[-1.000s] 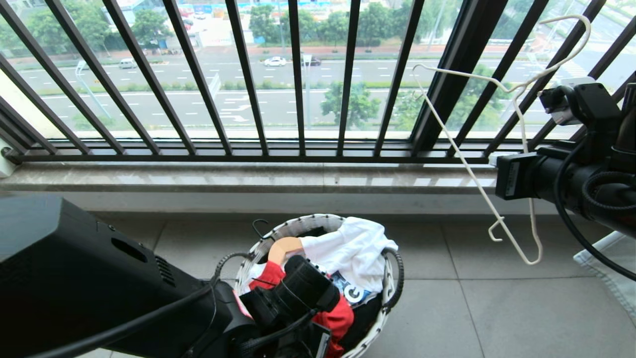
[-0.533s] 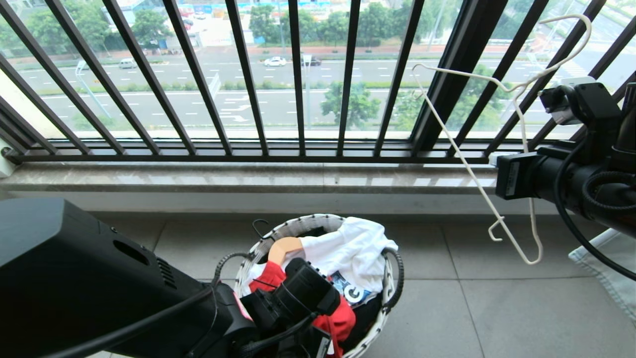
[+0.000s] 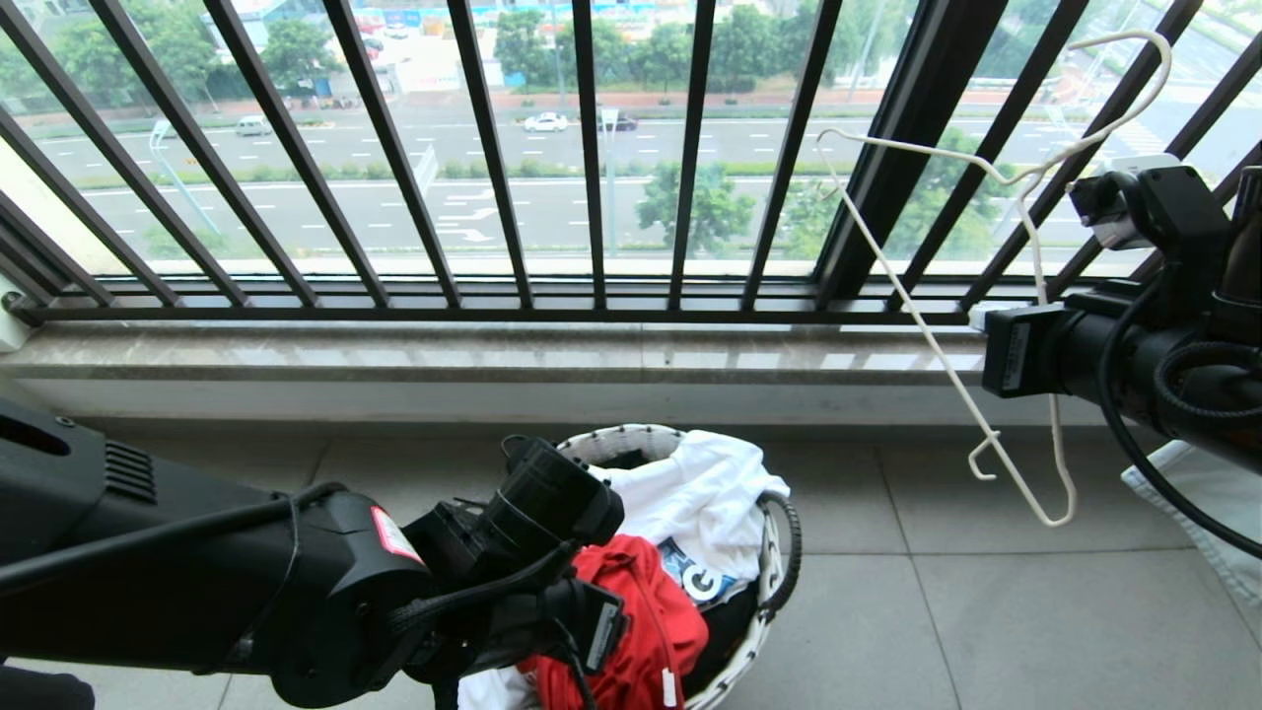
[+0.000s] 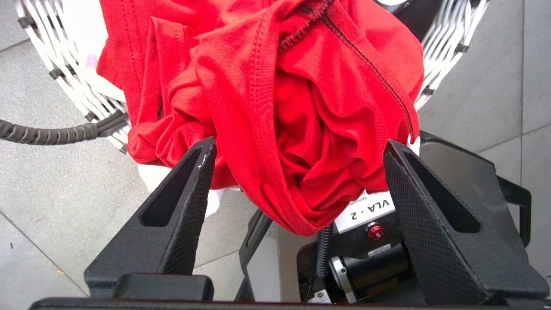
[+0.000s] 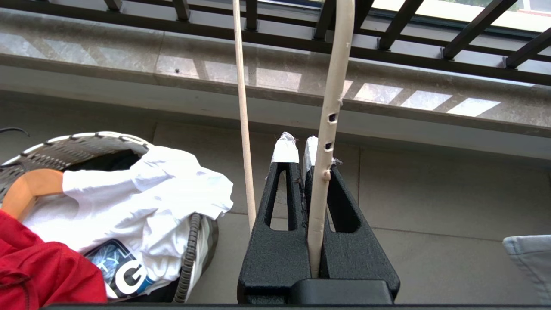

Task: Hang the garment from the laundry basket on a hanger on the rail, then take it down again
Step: Pick up clothes from the basket

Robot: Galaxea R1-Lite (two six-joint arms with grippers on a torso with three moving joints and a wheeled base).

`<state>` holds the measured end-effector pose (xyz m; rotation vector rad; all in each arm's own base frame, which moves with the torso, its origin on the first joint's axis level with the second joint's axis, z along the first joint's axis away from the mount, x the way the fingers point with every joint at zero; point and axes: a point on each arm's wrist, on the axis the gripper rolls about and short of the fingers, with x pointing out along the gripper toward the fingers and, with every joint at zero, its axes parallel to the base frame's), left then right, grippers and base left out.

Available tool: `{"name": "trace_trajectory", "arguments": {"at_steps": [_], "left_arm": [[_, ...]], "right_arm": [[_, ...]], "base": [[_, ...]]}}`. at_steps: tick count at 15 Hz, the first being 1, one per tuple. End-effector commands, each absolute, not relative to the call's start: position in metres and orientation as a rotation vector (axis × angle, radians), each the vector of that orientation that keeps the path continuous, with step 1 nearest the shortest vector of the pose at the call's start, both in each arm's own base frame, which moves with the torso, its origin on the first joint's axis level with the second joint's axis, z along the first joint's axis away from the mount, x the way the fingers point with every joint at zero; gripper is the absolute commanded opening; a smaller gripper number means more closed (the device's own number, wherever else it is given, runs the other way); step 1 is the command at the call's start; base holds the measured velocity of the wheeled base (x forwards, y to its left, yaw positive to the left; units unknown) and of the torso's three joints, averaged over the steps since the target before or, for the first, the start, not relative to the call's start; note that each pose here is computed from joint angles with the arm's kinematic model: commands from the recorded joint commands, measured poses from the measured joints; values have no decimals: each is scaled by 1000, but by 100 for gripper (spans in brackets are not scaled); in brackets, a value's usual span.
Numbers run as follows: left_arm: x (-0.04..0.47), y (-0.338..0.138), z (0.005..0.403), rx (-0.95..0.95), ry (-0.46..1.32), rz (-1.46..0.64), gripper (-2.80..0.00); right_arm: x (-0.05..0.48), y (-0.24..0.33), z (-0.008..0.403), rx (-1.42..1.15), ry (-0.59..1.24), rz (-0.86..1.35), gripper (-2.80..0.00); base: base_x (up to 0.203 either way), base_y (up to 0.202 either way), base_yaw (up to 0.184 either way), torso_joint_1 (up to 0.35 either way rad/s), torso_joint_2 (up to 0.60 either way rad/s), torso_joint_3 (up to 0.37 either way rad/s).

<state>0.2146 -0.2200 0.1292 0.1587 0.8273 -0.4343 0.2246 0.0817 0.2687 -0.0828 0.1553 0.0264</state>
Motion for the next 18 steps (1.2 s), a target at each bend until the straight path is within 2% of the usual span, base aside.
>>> {"name": "trace_trajectory", "arguments": {"at_steps": [1,5,10,14,18], "left_arm": [[237,-217,118,130,823,-380,0],[255,-222,104,84,774,-365,0],[259,-225,96,65,754,-365,0],[261,-229,92,15,670,-394,0],[267,-235,75,16,664,-395,0]], "right_arm": [[225,82,269,-83,154,25,-280],[225,82,269,-83,154,25,-280],[225,82,269,-83,154,25,-280],[225,82,269,-82,152,25,-280],[225,82,269,-83,151,25,-280]], "base": [[0,0,0,0,0,0],[0,0,0,0,0,0],[0,0,0,0,0,0],[0,0,0,0,0,0],[0,0,0,0,0,0]]}}
